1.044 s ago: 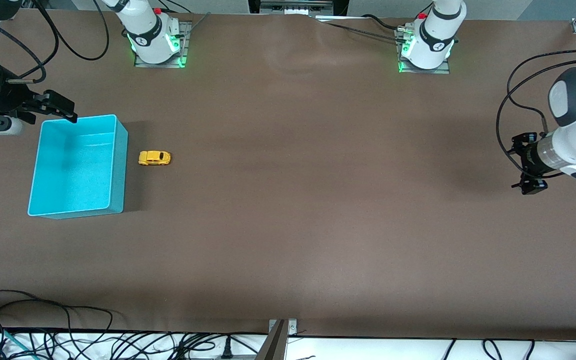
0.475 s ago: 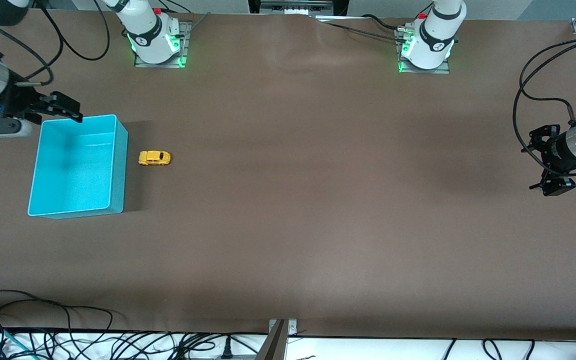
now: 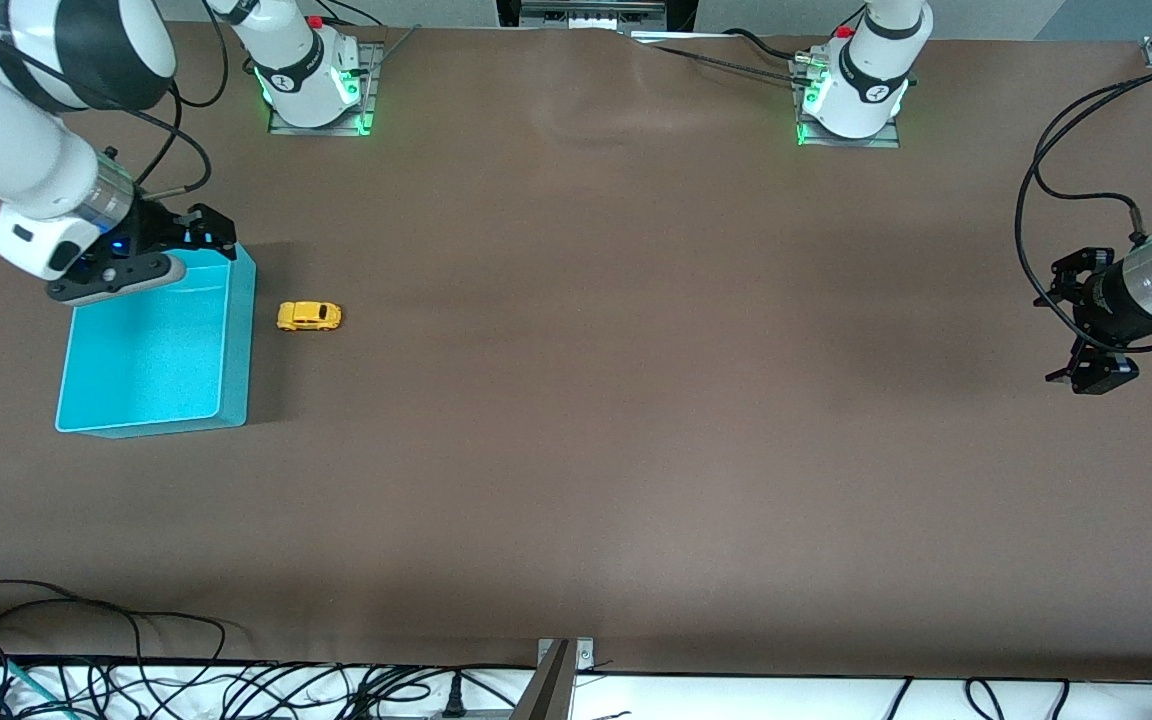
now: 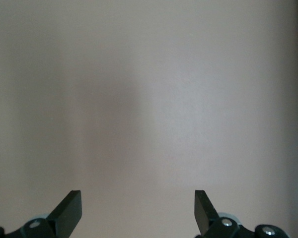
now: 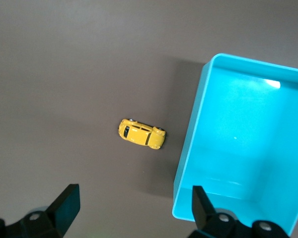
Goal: Wind up and store yellow beetle car
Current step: 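Move the right gripper from the bin toward the yellow car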
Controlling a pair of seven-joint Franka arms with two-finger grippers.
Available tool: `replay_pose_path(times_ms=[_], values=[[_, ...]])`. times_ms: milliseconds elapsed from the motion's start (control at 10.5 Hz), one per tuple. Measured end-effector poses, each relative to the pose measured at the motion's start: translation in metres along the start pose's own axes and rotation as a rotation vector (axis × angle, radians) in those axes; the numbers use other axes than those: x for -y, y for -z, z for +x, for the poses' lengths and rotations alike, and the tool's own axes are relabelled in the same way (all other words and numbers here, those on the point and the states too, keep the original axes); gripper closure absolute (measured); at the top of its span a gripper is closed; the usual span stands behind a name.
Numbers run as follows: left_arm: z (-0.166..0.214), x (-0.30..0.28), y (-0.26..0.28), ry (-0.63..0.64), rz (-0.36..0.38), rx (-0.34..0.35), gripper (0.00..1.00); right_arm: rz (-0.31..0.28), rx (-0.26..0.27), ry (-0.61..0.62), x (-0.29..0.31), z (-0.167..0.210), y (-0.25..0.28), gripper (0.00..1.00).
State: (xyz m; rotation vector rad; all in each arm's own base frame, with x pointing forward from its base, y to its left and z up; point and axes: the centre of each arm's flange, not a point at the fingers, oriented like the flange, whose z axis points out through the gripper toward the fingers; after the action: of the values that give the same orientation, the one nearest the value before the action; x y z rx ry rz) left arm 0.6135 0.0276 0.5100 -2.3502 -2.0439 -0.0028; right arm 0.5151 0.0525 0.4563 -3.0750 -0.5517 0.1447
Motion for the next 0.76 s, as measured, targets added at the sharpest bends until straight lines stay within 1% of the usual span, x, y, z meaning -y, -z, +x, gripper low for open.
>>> replay_pose_path(times_ms=[190, 380, 475, 759], values=[[0.000, -0.004, 0.020, -0.252, -0.040, -0.009, 0.00, -0.009, 0.006, 0.164, 0.016, -0.008, -0.032, 0.00], [-0.004, -0.006, 0.034, -0.564, -0.064, -0.025, 0.00, -0.019, 0.005, 0.379, 0.032, -0.013, -0.064, 0.00], [-0.006, -0.007, 0.035, -0.705, -0.064, -0.029, 0.00, -0.028, -0.007, 0.489, 0.035, -0.016, -0.079, 0.00], [-0.018, -0.007, 0.044, -0.952, -0.062, -0.033, 0.00, -0.060, -0.035, 0.748, 0.044, -0.023, -0.111, 0.00]])
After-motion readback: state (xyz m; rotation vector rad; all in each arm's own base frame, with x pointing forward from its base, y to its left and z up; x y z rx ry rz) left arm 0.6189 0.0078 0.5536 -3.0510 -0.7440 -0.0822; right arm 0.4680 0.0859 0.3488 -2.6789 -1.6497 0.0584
